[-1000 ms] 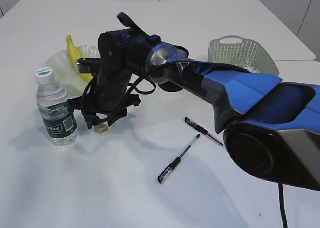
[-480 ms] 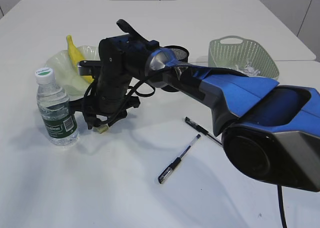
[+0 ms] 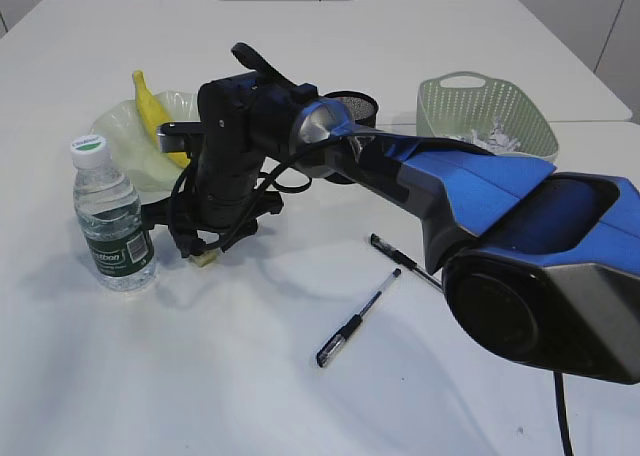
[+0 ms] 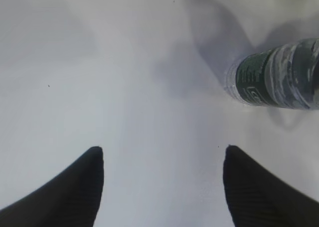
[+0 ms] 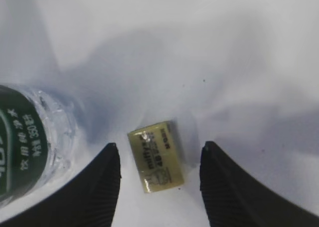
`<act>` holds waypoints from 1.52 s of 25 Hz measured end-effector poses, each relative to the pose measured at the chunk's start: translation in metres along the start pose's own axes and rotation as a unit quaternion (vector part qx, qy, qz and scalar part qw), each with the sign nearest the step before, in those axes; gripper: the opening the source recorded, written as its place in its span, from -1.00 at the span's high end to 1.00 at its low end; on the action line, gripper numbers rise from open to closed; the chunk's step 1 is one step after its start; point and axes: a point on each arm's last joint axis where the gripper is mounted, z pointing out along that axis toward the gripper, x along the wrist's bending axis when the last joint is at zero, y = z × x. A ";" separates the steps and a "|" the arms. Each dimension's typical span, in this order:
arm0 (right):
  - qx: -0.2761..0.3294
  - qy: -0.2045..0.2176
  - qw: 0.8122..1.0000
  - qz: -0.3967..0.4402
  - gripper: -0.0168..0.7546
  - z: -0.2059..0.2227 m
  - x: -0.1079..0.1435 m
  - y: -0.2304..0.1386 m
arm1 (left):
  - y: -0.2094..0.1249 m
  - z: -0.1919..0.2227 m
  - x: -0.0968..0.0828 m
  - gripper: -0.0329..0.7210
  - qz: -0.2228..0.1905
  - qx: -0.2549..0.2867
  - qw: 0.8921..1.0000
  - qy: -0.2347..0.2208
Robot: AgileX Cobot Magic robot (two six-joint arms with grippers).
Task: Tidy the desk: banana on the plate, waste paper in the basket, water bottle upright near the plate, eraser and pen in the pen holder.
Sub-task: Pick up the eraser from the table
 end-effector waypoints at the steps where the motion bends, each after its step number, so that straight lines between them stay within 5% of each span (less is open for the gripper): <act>1: 0.000 0.000 1.000 0.000 -0.05 0.000 0.000 0.000 | 0.000 0.000 0.000 -0.49 0.000 0.000 1.000 0.000; 19: -0.006 -0.025 0.999 -0.029 -0.04 0.001 0.006 -0.003 | 0.000 0.000 0.000 -0.49 0.000 -0.002 1.000 0.000; 38: -0.009 -0.033 0.999 -0.031 0.60 0.001 0.005 -0.002 | 0.000 0.000 0.000 -0.49 0.000 -0.002 1.000 0.000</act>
